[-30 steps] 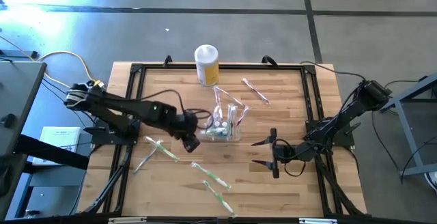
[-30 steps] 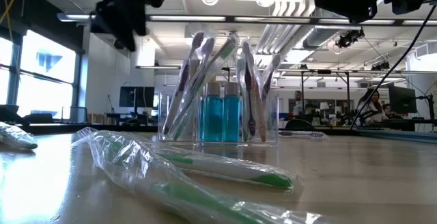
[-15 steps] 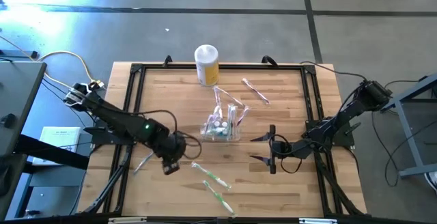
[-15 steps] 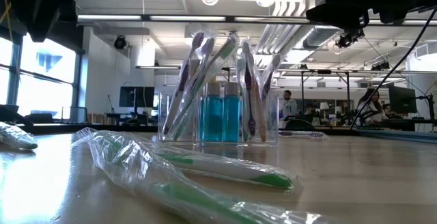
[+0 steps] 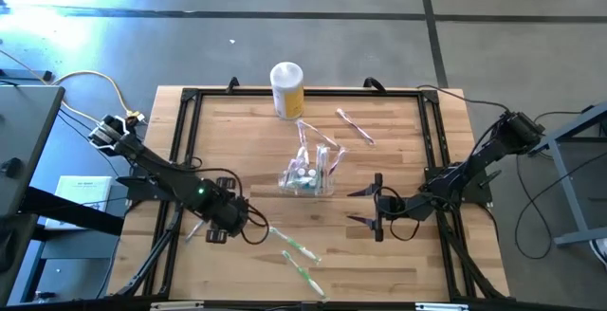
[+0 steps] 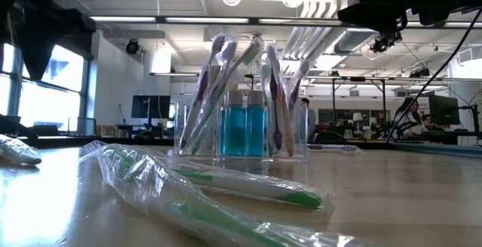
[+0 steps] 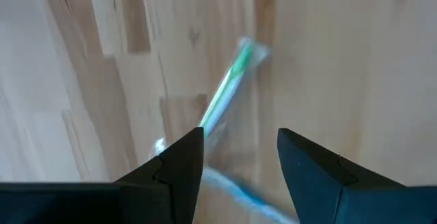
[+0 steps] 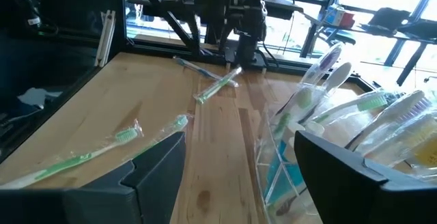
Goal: Pick & Place toothbrushing station
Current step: Put the green toothbrush into the transparent organizer
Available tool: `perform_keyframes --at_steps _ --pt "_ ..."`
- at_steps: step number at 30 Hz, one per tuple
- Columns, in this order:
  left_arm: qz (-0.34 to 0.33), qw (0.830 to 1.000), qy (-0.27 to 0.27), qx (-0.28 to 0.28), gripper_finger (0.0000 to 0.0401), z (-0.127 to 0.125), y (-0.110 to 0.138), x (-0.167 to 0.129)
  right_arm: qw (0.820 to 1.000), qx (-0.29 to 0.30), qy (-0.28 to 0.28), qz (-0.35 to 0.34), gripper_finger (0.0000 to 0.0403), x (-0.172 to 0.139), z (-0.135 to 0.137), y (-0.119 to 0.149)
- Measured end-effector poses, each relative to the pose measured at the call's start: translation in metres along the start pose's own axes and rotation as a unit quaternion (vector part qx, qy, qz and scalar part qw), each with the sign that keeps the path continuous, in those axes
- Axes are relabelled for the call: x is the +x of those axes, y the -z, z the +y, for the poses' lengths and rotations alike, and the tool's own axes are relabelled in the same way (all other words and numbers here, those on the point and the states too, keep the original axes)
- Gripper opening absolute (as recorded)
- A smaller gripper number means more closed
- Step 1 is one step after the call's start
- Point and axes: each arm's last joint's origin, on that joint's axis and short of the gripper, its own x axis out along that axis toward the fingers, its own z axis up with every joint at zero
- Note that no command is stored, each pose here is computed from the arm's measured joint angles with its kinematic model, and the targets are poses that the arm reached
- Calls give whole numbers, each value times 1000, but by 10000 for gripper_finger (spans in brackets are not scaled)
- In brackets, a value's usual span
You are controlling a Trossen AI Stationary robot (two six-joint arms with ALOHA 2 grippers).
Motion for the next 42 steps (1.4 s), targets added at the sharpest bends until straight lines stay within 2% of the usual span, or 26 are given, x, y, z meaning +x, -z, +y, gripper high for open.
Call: perform_keyframes --at_steps 12,25,31,39,42 --pt "17 1000 -12 4 180 5 20 43 1000 0 0 0 266 0 0 0" --pt "43 999 -21 6 180 11 39 68 1000 -1 0 0 266 0 0 0" --pt "15 999 -43 29 180 13 42 79 1000 -2 0 0 266 0 0 0" --pt "-1 999 -37 12 177 17 54 98 1000 -2 0 0 266 0 0 0" --pt "2 999 -37 7 159 17 55 98 1000 -1 2 1 266 1 -1 0"
